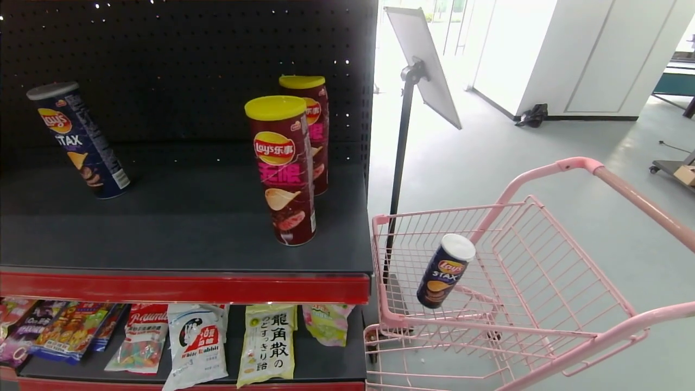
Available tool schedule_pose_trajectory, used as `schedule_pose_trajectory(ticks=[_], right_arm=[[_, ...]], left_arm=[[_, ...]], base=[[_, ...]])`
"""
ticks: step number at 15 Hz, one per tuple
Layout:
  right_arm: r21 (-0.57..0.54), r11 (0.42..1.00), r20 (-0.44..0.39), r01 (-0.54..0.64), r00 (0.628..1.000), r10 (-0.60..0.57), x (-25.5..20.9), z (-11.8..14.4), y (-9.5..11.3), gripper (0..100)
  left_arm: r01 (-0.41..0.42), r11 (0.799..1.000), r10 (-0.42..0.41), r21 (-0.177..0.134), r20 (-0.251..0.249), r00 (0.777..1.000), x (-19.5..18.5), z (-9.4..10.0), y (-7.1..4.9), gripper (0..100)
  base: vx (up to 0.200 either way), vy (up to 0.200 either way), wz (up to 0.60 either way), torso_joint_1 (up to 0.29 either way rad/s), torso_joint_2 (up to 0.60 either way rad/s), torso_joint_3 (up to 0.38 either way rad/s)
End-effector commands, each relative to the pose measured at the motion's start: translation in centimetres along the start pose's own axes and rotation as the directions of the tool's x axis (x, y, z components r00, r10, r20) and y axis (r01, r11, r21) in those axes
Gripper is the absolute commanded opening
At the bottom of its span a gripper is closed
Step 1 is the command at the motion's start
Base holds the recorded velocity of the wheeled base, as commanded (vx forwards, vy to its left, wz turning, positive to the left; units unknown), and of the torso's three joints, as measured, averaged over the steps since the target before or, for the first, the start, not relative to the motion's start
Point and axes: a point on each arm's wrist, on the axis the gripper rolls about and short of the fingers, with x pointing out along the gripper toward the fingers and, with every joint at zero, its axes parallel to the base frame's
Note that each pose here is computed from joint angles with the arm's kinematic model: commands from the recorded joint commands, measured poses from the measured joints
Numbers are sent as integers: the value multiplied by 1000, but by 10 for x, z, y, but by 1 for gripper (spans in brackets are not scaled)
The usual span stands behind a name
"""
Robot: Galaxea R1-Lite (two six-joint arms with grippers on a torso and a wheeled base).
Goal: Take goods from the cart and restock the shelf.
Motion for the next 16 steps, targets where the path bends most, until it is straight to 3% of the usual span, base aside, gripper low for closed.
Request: schedule_pose_trajectory(ticks=[1, 10, 16], right_arm=[[0, 1000, -1, -1, 1000, 1, 0, 0, 0, 100], [0, 1000, -1, 0, 1000, 0, 0, 0, 0, 100], [-19, 999, 28, -47, 999, 47, -1, 5, 1, 100]], left_arm=[[0, 1000, 0, 0, 0, 1000, 0, 0, 0, 100], [0, 1000, 0, 0, -2, 1000, 0, 0, 0, 100], [0, 1000, 0, 0, 0, 1000, 0, 0, 0, 100]], base=[[0, 0, 0, -212, 500, 290], [0, 0, 0, -205, 522, 318], [0, 0, 0, -30, 76, 51]])
